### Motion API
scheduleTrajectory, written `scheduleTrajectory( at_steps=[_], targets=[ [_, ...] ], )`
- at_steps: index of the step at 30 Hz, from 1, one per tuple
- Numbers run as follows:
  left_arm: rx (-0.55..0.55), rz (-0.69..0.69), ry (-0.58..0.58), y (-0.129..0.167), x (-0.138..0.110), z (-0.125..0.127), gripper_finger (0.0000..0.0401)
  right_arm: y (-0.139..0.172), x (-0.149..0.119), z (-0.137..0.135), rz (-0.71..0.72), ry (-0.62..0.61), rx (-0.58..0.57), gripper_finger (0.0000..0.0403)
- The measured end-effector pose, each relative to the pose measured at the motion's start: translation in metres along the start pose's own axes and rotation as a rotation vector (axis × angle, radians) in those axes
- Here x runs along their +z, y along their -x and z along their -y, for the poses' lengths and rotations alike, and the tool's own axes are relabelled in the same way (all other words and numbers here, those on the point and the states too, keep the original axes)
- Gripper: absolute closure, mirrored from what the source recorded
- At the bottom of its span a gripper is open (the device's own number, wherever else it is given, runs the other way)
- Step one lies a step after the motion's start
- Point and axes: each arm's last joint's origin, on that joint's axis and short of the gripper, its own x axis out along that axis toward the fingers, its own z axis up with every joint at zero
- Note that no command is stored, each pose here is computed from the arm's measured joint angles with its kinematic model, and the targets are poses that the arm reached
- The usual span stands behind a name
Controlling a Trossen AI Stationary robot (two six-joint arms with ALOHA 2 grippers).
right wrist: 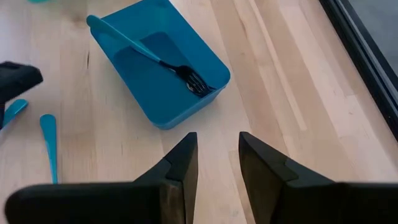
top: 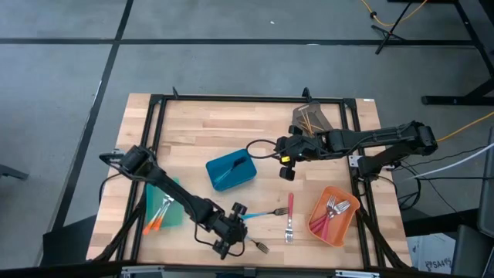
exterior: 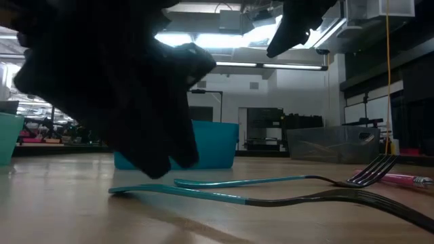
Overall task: Sort silverware by color (type)
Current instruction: Put the bottom blue fork into the dark blue bin
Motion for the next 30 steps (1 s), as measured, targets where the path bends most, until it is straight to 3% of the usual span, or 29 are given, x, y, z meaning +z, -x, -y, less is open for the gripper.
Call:
scheduleTrajectory(
  at_steps=[30],
  targets=[
    [-0.031, -0.077, -0.049, -0.012, -0.01, -0.005, 0.0296, 0.0, 0.0, 0.0, -0.002, 0.001, 0.0, 0.0299]
  ],
)
